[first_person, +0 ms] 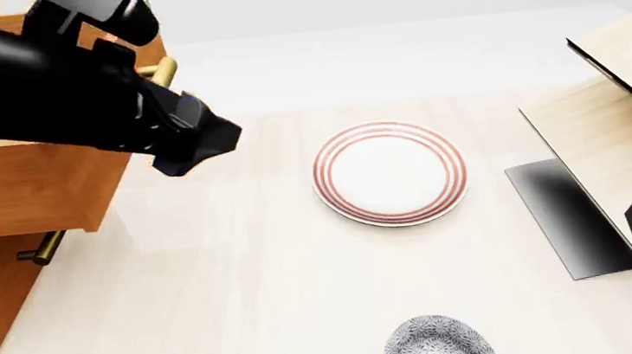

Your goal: Open the top drawer of the cabinet and put the bowl in it.

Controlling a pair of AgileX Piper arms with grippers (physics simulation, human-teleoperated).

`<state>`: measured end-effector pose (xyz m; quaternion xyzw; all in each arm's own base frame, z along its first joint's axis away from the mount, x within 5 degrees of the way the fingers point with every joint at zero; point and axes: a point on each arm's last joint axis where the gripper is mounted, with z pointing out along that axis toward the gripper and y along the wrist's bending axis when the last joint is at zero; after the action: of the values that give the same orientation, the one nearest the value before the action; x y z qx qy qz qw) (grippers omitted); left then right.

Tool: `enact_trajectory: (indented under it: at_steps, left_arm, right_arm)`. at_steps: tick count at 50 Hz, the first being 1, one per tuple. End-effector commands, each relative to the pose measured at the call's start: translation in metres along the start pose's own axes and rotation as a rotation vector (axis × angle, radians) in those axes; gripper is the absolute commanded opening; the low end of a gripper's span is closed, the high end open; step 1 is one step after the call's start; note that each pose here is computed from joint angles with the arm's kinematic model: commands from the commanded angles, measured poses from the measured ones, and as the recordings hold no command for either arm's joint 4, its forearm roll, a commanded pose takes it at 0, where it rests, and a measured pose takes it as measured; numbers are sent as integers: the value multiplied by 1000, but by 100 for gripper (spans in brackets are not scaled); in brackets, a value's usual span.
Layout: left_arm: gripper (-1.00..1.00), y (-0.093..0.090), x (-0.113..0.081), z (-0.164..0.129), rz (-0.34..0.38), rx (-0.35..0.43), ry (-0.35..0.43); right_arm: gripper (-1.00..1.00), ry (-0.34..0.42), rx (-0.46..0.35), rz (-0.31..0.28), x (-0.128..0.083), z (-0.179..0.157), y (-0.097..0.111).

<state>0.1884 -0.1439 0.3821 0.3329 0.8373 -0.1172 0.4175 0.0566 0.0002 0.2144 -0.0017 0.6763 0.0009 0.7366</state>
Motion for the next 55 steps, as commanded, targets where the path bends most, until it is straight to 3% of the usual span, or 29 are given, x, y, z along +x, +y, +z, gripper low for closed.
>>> enact_trajectory:
  at_steps: [1, 8, 9, 11, 20, 32, 55]
  left_arm:
    - [100, -27, -4, 36, -2, 81, 18]
    - [100, -41, 2, 61, -1, 112, 49]
    - [100, -52, 0, 71, -17, 137, 66]
    - [100, -48, 3, 70, -9, 126, 61]
    - [100, -60, 15, 89, -63, 146, 99]
    - [100, -73, 26, 107, -80, 168, 134]
    - [100, -110, 34, 131, -118, 226, 179]
  right_arm:
    - [100, 1, 1, 0, 0, 0, 0]
    - [100, 1, 1, 0, 0, 0, 0]
    - [100, 0, 1, 0, 0, 0, 0]
    - [100, 1, 1, 0, 0, 0, 0]
    - [100, 1, 1, 0, 0, 0, 0]
    - [100, 1, 1, 0, 0, 0, 0]
    - [100, 1, 1, 0, 0, 0, 0]
